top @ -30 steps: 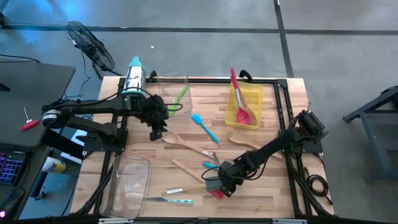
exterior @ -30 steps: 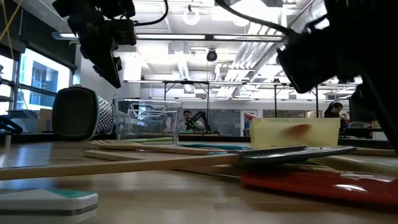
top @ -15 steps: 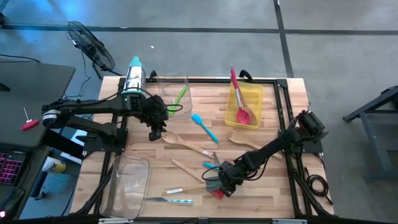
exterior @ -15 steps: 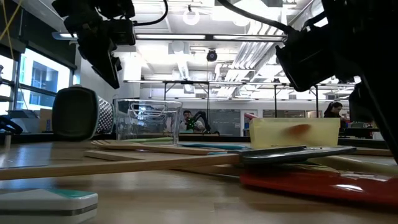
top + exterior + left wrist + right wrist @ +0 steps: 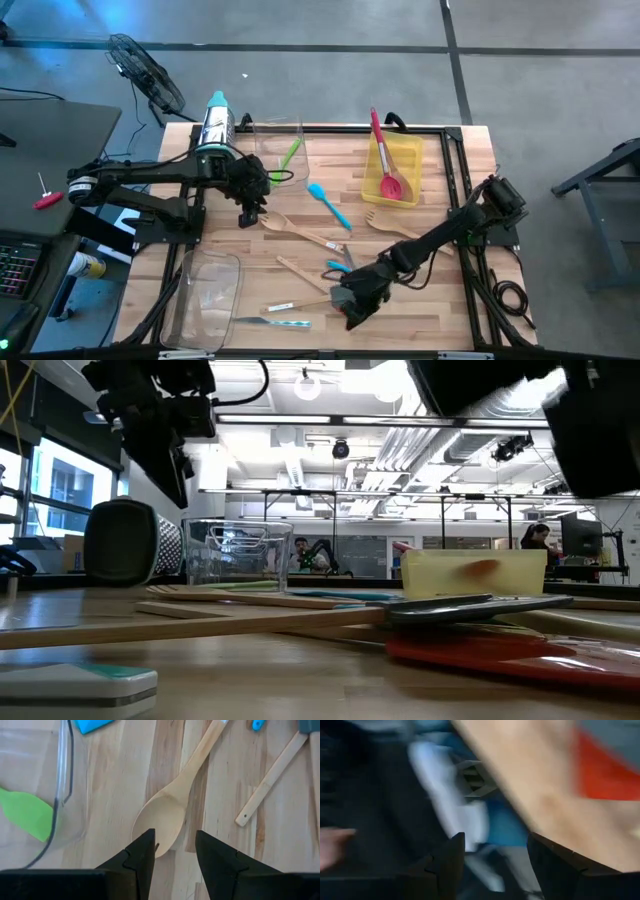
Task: Pick & Place Kitchen Items
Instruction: Put the yellow table knife into the bottom transparent bin
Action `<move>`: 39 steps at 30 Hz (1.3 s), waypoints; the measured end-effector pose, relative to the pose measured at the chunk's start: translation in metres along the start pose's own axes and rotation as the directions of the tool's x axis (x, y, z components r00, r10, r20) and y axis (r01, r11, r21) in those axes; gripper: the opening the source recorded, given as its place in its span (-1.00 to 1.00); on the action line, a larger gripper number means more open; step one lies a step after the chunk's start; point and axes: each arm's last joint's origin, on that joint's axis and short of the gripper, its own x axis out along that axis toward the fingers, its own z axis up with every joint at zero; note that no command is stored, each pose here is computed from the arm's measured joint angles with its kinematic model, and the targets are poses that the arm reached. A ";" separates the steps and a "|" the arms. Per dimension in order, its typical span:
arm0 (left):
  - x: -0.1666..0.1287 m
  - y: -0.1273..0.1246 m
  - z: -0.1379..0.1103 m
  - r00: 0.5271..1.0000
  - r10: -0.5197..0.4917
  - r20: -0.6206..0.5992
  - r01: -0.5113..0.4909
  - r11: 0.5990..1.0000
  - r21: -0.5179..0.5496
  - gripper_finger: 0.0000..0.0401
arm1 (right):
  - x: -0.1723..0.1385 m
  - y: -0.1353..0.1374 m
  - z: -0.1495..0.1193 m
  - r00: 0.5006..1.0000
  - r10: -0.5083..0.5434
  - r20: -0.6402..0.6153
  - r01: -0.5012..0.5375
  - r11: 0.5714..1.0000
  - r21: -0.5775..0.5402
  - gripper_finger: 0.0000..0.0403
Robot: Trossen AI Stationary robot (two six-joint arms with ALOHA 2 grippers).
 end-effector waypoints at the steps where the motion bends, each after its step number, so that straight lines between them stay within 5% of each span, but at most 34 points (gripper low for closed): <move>1: 0.001 0.000 -0.001 1.000 0.000 -0.002 0.000 1.000 -0.001 -0.31 | -0.003 0.007 -0.001 0.999 0.050 0.011 -0.050 0.999 0.000 0.02; 4: 0.003 0.001 -0.003 1.000 0.000 -0.006 0.000 1.000 -0.001 -0.31 | -0.011 0.034 -0.009 0.959 0.278 0.046 -0.275 0.959 -0.062 0.02; 7: 0.004 0.001 -0.002 1.000 0.000 0.001 0.000 1.000 0.000 -0.31 | -0.027 0.073 -0.021 0.832 0.548 0.081 -0.529 0.830 -0.178 0.02; 9: 0.004 0.001 -0.002 1.000 0.000 0.006 0.000 1.000 0.001 -0.31 | -0.037 0.101 -0.032 0.780 0.622 0.065 -0.587 0.764 -0.269 0.02; 12: 0.004 0.001 -0.002 1.000 0.000 0.005 0.000 1.000 0.001 -0.31 | -0.052 0.141 -0.045 0.771 0.633 0.065 -0.556 0.720 -0.416 0.02; 17: 0.004 0.001 -0.002 1.000 0.000 0.004 0.000 1.000 0.000 -0.31 | -0.084 0.189 -0.070 0.847 0.491 0.203 -0.291 0.749 -0.595 -0.04; 22: 0.004 0.001 -0.002 1.000 0.000 0.004 0.000 1.000 0.000 -0.31 | -0.105 0.200 -0.085 0.848 0.379 0.370 -0.089 0.790 -0.606 -0.17; 26: 0.004 0.001 -0.002 1.000 0.000 0.004 0.000 1.000 0.000 -0.31 | -0.101 0.200 -0.082 0.849 0.367 0.380 -0.097 0.816 -0.571 -0.30; 34: 0.004 0.001 -0.002 1.000 0.000 0.004 0.000 1.000 0.009 -0.31 | -0.060 0.202 -0.036 0.875 0.445 0.190 -0.267 0.772 -0.577 -0.49; 39: 0.004 0.001 -0.002 1.000 0.000 0.003 0.000 1.000 0.011 -0.31 | -0.030 0.181 -0.006 0.947 0.315 0.061 -0.257 0.859 -0.442 -0.63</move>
